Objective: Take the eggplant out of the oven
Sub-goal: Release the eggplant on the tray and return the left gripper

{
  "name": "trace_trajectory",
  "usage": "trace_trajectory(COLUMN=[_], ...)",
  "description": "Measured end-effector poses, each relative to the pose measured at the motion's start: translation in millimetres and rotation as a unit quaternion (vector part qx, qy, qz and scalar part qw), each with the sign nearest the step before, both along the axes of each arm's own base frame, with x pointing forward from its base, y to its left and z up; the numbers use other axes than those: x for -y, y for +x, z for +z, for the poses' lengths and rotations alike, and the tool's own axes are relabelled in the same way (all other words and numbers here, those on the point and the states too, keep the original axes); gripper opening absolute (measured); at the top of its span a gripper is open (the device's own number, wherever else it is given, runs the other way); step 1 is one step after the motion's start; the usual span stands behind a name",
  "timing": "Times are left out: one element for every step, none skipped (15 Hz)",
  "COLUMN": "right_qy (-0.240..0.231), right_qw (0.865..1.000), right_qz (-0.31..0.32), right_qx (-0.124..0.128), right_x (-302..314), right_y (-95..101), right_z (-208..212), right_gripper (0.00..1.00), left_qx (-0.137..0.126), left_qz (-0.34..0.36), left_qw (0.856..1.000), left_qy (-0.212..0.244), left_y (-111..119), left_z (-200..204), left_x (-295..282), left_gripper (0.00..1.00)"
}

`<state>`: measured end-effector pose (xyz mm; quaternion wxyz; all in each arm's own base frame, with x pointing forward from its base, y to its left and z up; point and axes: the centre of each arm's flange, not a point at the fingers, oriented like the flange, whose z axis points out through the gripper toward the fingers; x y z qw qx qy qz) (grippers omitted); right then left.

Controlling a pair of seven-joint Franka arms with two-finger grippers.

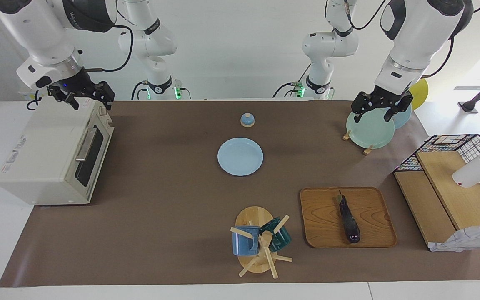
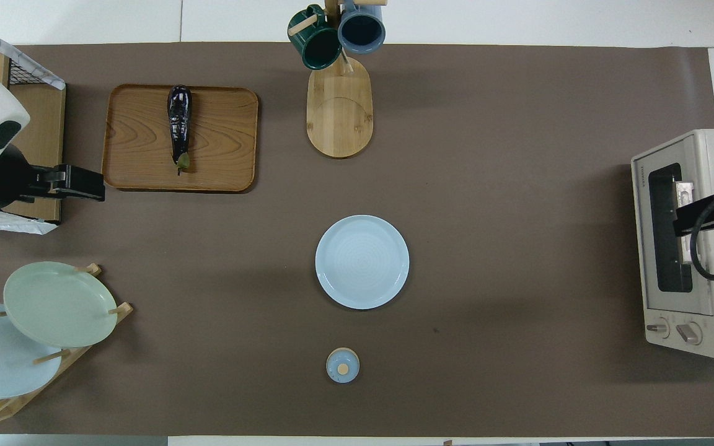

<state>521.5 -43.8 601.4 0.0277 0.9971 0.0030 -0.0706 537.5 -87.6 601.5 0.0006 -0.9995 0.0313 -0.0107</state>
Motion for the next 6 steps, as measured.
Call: trace_trajectory(right_qy=[0.000,0.000,0.000,0.000,0.000,0.000], right_qw=[1.000,1.000,1.000,1.000,1.000,1.000], right_qz=[0.000,0.000,0.000,0.000,0.000,0.000], right_qx=[0.000,0.000,0.000,0.000,0.000,0.000], right_x=[0.0,0.0,0.0,0.0,0.0,0.0], right_y=[0.0,0.0,0.0,0.0,0.0,0.0], right_z=[0.0,0.0,0.0,0.0,0.0,0.0], right_gripper=[1.00,1.00,1.00,1.00,1.00,1.00], left_qx=[-0.006,-0.011,-0.016,-0.019,-0.020,-0.021], left_qz=[0.000,0.000,0.001,0.001,0.001,0.001], left_qw=[1.000,1.000,1.000,1.000,1.000,1.000], left_qy=[0.001,0.002,0.003,0.003,0.003,0.003], left_y=[-1.2,-2.3,-3.4,-3.9,-4.1,-4.3], left_z=[-1.1,-2.1,-3.0,-3.5,-3.6,-3.7], left_x=[-0.3,-0.6,-1.0,-1.3,-1.5,-1.8], left_gripper=[1.00,1.00,1.00,1.00,1.00,1.00])
